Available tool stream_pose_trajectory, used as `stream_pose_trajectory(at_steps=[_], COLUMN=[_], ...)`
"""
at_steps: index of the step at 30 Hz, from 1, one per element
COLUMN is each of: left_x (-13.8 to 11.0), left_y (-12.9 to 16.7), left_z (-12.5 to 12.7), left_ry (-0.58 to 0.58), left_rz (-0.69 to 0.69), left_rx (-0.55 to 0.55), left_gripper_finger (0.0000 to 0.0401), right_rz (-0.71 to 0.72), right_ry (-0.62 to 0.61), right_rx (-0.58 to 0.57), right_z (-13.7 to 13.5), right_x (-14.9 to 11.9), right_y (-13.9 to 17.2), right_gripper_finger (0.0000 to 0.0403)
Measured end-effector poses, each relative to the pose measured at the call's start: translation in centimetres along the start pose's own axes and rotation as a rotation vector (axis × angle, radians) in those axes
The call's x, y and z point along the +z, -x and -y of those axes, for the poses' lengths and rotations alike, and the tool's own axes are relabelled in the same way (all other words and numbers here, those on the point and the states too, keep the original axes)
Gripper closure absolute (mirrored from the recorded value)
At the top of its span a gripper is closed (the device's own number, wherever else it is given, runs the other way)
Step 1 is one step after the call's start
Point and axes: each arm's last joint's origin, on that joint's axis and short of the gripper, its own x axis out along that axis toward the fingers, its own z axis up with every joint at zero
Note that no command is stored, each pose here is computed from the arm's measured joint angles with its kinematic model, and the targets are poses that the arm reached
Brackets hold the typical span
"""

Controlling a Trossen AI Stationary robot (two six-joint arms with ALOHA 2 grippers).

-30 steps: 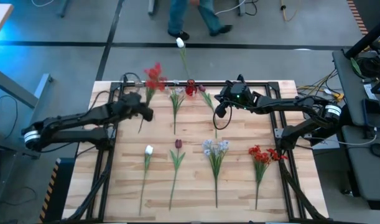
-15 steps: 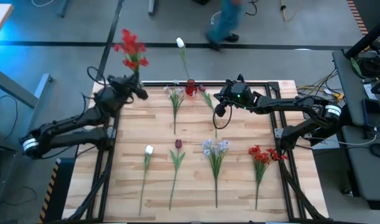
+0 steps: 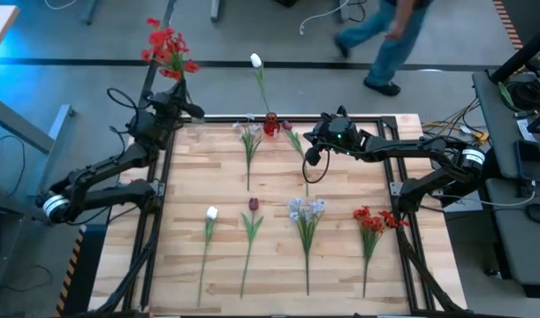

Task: Sort flowers into vase by color
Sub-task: Put the top red flowers into the transparent vase

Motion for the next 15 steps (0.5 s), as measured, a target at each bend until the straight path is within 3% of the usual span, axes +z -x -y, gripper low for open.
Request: stream_pose_trajectory(at_steps=[15], left_x=[-4.3], left_y=[-1.8], left_z=[0.1], left_ry=[-0.072], left_rz=[-0.129], left_rx=[0.035], left_gripper_finger=[0.0400], right_rz=[0.000], right_ry=[0.002], right_rx=[-0.002], right_z=[0.0], right_x=[0.0], right_y=[0.0], right_gripper_finger=[0.0390])
